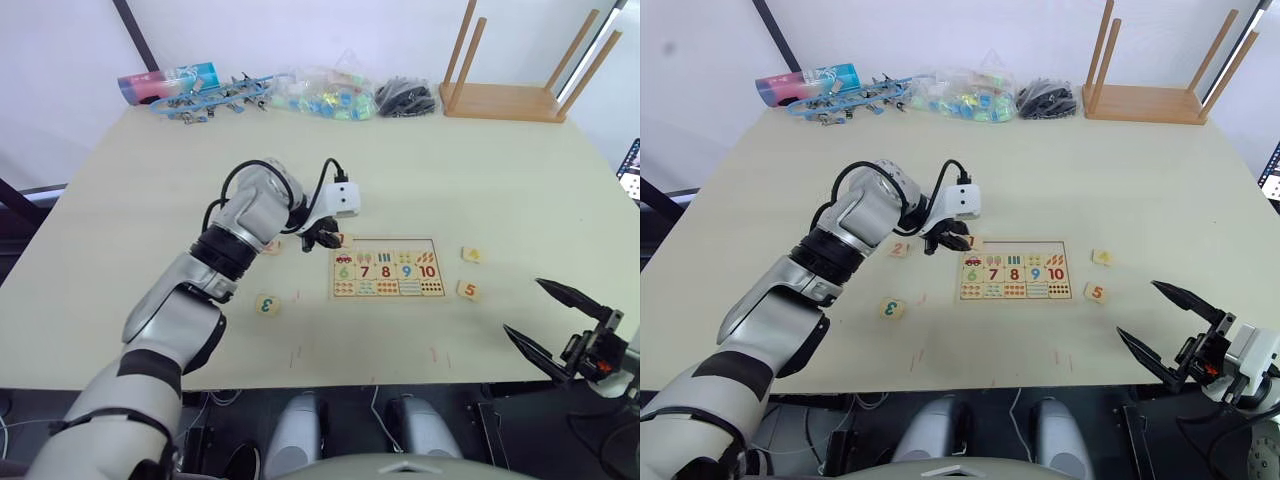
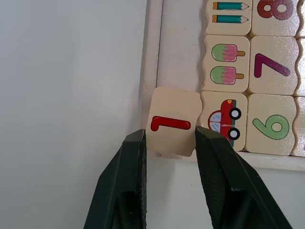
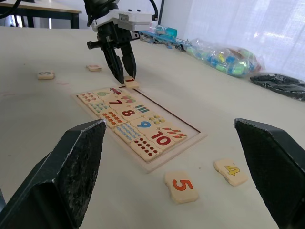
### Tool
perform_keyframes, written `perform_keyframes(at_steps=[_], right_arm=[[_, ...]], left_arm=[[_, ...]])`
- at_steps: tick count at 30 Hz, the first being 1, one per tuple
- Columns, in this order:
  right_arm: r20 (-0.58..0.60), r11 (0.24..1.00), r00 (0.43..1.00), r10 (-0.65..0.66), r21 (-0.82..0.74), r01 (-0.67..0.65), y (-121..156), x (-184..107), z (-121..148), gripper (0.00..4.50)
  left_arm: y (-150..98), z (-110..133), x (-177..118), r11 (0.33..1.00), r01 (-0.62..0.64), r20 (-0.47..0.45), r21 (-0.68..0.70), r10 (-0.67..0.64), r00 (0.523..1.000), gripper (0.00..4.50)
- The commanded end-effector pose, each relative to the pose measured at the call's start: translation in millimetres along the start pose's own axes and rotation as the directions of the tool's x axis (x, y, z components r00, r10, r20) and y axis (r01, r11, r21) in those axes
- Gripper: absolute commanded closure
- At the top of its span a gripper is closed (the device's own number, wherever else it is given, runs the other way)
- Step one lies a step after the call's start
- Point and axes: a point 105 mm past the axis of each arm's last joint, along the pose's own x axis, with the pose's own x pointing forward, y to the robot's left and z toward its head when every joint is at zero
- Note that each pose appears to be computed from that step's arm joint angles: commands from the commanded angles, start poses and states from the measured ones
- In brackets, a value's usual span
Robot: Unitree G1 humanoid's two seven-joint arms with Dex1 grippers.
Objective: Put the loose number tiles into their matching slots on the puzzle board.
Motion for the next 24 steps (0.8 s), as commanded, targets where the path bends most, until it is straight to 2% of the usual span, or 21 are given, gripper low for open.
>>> perform_keyframes(at_steps=[1,24], right_arm=[[0.01,1.0,1.0,-0.016,-0.02,0.016,-0.6,-2.7,2.5,0.0],[-0.001,1.0,1.0,-0.025,-0.019,0.024,1.9,-6.5,-0.8,0.0]], left_arm=[[0.2,5.8,-1.6,0.999,-0.001,0.001,0.032,0.001,1.0,3.48],[3.6,5.8,1.4,0.999,-0.017,-0.003,0.038,0.017,1.0,3.48]])
